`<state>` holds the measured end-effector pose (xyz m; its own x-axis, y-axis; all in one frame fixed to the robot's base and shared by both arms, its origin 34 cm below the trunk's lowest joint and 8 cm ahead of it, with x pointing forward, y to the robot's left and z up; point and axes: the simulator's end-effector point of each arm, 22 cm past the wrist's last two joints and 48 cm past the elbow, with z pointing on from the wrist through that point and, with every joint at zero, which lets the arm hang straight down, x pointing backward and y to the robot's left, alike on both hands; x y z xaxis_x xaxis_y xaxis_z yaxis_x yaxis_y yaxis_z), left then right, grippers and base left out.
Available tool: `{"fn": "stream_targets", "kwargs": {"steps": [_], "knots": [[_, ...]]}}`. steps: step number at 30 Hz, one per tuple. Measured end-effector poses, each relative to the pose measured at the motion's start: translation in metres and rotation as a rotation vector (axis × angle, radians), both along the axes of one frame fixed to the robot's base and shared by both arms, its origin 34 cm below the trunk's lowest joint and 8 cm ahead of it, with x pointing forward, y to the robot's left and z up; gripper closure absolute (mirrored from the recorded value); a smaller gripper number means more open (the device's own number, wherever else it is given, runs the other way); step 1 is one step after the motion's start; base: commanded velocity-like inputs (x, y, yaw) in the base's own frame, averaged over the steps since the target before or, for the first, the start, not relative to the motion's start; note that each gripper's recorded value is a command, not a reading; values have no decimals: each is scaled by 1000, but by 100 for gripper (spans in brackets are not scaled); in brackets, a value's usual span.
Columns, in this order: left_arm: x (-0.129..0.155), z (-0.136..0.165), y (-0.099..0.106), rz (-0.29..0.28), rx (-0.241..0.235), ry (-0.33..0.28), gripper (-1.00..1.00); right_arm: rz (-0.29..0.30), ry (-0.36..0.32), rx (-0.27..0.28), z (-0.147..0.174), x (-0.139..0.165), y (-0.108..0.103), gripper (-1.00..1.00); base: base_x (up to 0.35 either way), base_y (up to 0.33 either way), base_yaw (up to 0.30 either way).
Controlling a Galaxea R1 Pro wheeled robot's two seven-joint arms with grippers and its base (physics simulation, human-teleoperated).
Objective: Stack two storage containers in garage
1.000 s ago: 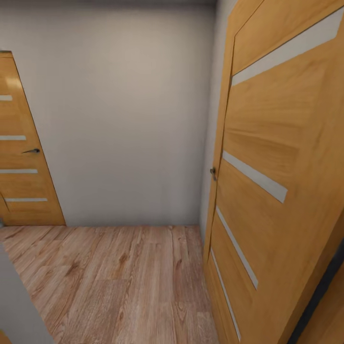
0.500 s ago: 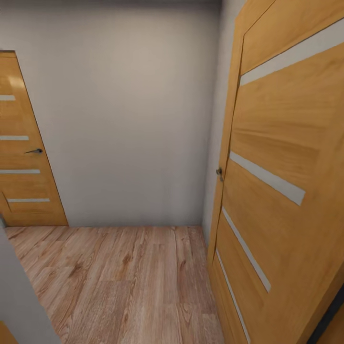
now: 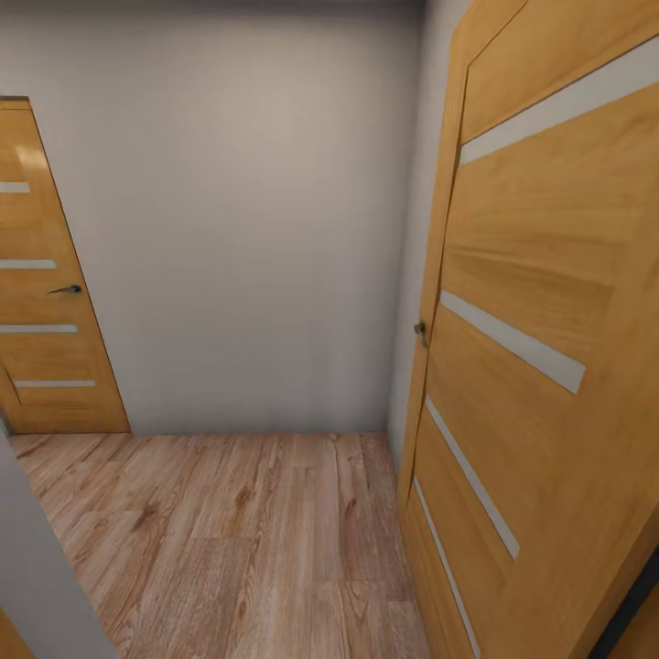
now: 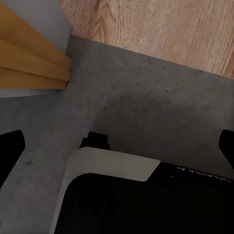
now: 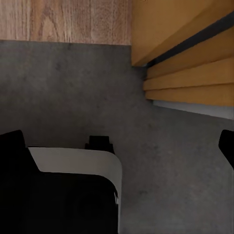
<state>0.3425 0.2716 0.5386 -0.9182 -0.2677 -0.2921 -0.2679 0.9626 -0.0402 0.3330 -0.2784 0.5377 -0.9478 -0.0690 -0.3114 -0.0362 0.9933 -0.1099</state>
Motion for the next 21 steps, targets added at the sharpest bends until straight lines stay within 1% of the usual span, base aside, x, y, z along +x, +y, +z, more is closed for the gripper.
{"fn": "stream_targets", "kwargs": {"steps": [7, 11, 21], "knots": [[0, 0, 1, -1, 1, 0, -100, 4, 0, -1, 0, 0, 0, -100, 27, 0, 0], [0, 0, 1, -1, 2, 1, -100, 4, -1, -4, 0, 0, -1, -100, 252, 0, 0], [0, 0, 2, 0, 2, 1, -100, 0, -2, -6, 0, 0, -1, -100, 309, 0, 0]]}}
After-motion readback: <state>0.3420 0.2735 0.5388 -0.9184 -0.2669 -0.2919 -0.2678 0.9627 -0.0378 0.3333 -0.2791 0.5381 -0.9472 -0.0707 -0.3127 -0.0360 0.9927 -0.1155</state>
